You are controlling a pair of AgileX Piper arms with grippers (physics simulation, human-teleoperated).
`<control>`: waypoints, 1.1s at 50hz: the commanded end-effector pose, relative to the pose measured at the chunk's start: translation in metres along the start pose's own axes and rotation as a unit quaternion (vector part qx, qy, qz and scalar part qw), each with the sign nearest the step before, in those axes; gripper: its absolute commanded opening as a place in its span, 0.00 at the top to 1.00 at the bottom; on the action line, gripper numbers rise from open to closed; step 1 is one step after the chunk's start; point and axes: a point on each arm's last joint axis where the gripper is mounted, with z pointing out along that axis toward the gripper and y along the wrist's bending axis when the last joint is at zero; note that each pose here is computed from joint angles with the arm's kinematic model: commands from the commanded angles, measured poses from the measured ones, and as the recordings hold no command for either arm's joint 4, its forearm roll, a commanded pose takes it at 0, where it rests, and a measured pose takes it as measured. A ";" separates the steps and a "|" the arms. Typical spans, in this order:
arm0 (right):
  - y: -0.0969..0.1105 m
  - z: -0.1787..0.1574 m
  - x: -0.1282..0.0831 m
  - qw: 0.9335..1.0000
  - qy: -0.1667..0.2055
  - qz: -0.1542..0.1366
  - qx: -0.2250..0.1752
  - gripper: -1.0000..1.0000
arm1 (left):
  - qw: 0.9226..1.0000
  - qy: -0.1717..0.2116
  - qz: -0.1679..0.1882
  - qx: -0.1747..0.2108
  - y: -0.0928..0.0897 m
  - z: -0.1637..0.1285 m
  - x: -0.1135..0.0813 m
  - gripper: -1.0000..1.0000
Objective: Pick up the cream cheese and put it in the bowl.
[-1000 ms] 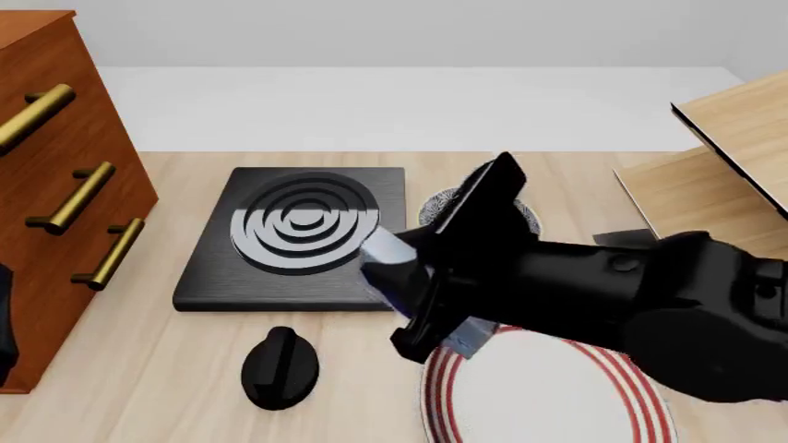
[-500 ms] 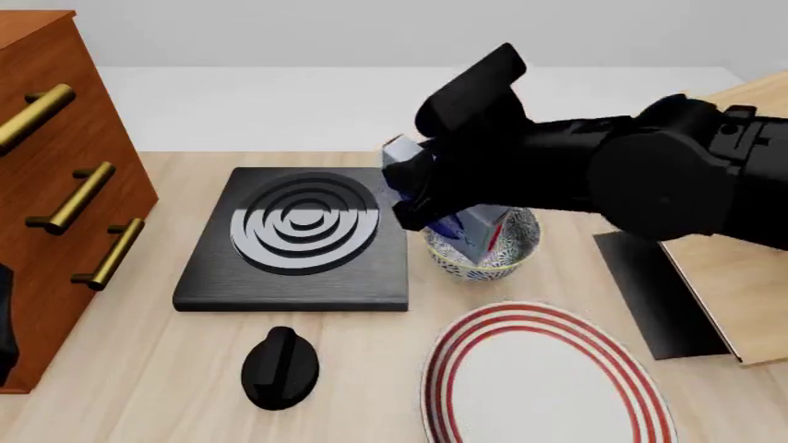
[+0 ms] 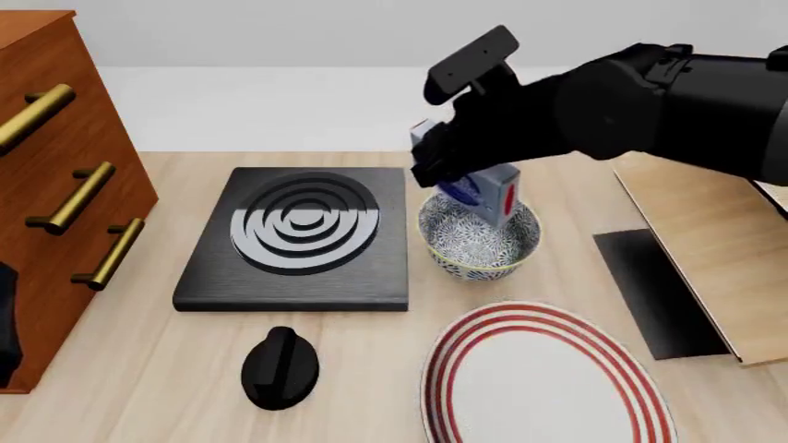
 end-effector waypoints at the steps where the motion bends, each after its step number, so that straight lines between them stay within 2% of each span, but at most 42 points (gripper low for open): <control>1: -0.017 0.010 0.001 0.999 0.027 0.009 0.014 1.00 | 1.000 0.000 0.001 0.002 0.000 0.000 0.000 0.00; 10: -0.028 0.023 0.003 0.998 0.048 0.024 0.022 1.00 | 1.000 0.001 0.000 0.002 0.000 0.000 0.001 0.00; 21: -0.030 0.039 0.004 0.995 0.067 0.066 0.020 1.00 | 1.000 0.000 0.001 0.001 0.000 0.000 0.000 0.00; 24: -0.031 0.041 0.006 0.996 0.065 0.063 0.021 1.00 | 1.000 0.000 0.002 0.001 0.000 0.000 0.000 0.00; 39: -0.043 0.058 0.013 0.992 0.076 0.092 0.033 1.00 | 1.000 0.002 0.005 0.003 0.000 0.000 0.002 0.00; 55: -0.052 0.066 0.026 0.990 0.089 0.104 0.042 1.00 | 1.000 0.003 0.006 0.004 0.000 0.000 0.001 0.00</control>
